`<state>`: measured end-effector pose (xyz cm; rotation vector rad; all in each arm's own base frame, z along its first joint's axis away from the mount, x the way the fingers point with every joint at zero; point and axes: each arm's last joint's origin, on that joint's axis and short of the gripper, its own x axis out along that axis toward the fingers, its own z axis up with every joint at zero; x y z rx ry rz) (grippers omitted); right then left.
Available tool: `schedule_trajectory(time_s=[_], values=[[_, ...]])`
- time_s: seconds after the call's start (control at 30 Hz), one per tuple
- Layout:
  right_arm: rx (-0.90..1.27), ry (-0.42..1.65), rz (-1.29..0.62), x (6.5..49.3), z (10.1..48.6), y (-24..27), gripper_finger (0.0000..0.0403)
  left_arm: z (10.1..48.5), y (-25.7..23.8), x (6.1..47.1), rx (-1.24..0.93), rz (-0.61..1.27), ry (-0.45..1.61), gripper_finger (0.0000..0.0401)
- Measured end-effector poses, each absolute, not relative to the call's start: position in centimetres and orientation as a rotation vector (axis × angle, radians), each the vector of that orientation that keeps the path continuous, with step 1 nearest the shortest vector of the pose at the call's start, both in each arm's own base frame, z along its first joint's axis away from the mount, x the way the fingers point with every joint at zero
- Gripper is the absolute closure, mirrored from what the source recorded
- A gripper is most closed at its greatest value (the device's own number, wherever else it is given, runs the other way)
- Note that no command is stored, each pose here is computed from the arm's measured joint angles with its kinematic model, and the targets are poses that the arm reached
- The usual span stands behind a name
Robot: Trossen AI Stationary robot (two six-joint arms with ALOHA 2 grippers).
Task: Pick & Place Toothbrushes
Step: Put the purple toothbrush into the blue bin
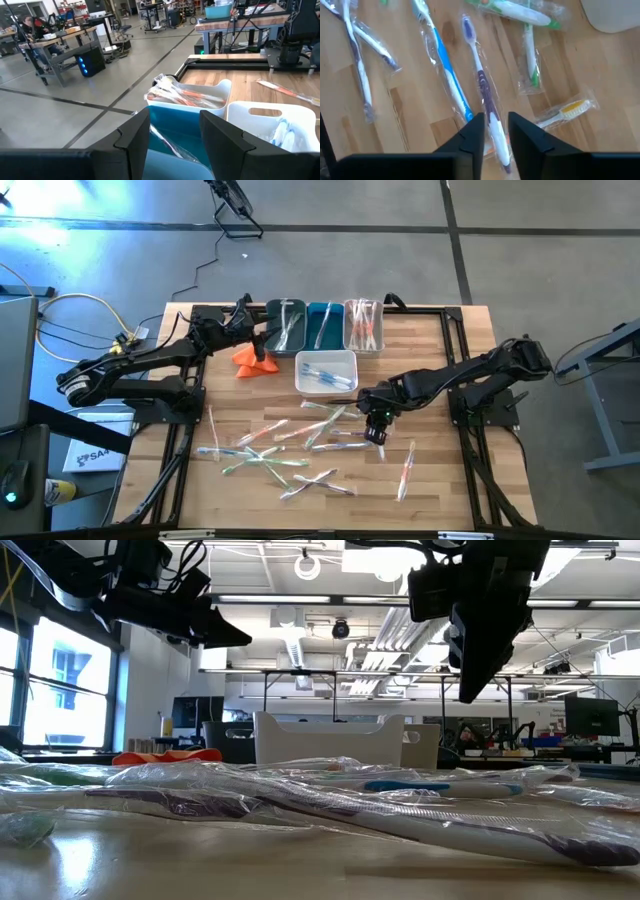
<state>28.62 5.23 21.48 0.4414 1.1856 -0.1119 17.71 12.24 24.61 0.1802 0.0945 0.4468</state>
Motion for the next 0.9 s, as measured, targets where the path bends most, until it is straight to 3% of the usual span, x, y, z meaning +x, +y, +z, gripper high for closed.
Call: schedule_trajectory(time_s=[0.27, 0.9], values=[[0.195, 1.199, -0.052, 29.1, 20.1, 6.6, 0.0273, 24.6, 12.2, 17.7, 0.180, 0.447, 0.096, 0.0234], [0.179, 1.374, -0.051, 30.8, 13.9, 7.7, 0.0277, 24.5, 12.2, 17.7, 0.177, 0.446, 0.102, 0.0234]])
